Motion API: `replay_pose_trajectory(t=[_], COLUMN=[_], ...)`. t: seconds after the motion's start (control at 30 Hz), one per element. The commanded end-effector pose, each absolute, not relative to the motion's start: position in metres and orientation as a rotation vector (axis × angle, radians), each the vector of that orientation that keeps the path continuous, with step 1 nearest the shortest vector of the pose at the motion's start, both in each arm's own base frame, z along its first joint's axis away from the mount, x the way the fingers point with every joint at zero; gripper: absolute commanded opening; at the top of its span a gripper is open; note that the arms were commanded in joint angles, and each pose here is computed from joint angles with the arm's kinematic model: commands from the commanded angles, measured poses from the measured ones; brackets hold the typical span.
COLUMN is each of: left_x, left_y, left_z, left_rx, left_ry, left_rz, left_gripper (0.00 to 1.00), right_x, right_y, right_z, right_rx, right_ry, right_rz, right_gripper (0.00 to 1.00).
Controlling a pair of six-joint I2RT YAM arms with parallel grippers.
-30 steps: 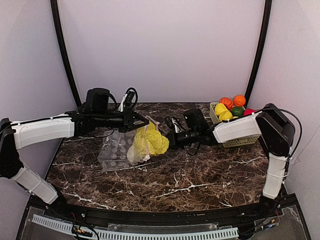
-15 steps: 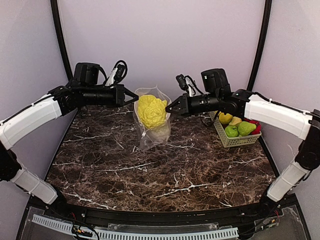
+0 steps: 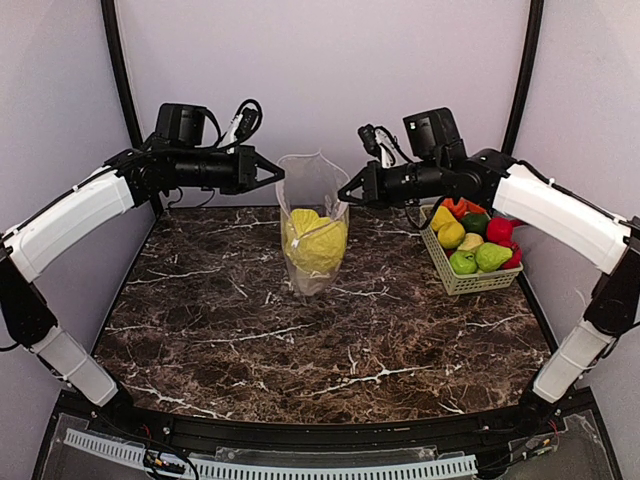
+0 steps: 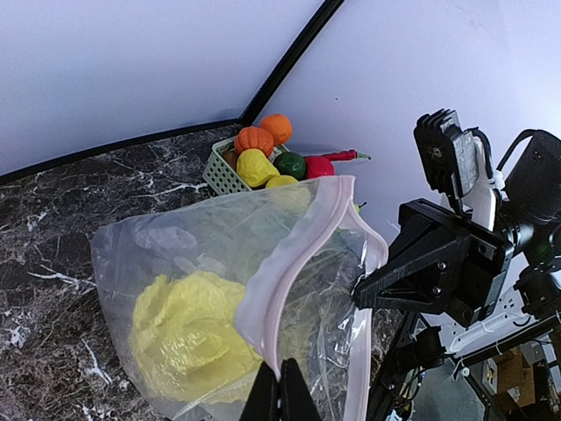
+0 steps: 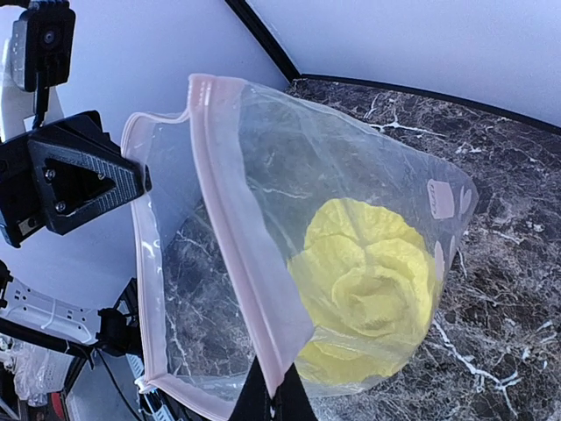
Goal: Place the food in the zip-top bag and seal the zipper
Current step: Adjust the zipper food storage bag at the center of the board, then pick up the fake fruit from the bin.
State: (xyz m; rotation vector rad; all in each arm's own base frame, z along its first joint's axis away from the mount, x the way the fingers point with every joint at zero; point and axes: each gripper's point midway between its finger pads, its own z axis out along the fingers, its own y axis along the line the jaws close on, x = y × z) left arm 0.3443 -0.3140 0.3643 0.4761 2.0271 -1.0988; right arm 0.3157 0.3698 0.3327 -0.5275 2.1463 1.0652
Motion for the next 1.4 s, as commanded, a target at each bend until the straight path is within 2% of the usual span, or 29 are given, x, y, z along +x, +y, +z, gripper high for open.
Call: replay_pose_trajectory(t=[0.0, 0.13, 0.43, 0.53, 0.6, 0.7, 0.8, 0.87, 1.13, 1.37], left_x=[0.336, 0.336, 0.333, 0.336, 0.336, 0.336, 0.334, 0.332, 0.327, 0.322], left_y=[-0.307, -0.312, -0.312, -0.314, -0.315, -0.312, -0.310, -0.312, -0.313, -0.311], left_z=[0.394, 0.383, 0.388, 0.365, 0.349, 0.331, 0.318, 0.316, 0.322, 0.330], left_rx=[0.503, 0.504, 0.532, 0.531, 0.523, 0.508, 0.495, 0.488, 0.463, 0.454], left_ry=[1.947, 1.970, 1.959, 2.028, 2.070, 2.110, 2.128, 2.117, 2.076, 2.049], left_rz=[-1.113, -1.154, -1.153, -1.150, -1.151, -1.125, -1.130, -1.158, -1.224, -1.243], left_gripper=[0.01, 0.01, 0.01, 0.01, 0.01, 0.01, 0.01, 0.01, 0.01, 0.01], right_x=[0.318, 0.316, 0.317, 0.319, 0.318, 0.317, 0.318, 0.318, 0.325, 0.329], right_y=[0.366, 0.373, 0.369, 0.366, 0.362, 0.349, 0.326, 0.306, 0.202, 0.105], right_z=[0.331, 0.295, 0.257, 0.240, 0.238, 0.247, 0.264, 0.273, 0.269, 0.239], right_rx=[-0.506, -0.510, -0.467, -0.447, -0.445, -0.435, -0.407, -0.375, -0.121, 0.142], right_ry=[2.149, 2.247, 2.327, 2.366, 2.370, 2.345, 2.300, 2.287, 2.336, 2.404], right_rz=[1.041, 1.068, 1.028, 0.993, 0.976, 0.912, 0.814, 0.739, 0.436, 0.234], right_gripper=[0.00, 0.00, 0.00, 0.02, 0.19, 0.54, 0.74, 0.83, 0.98, 0.99])
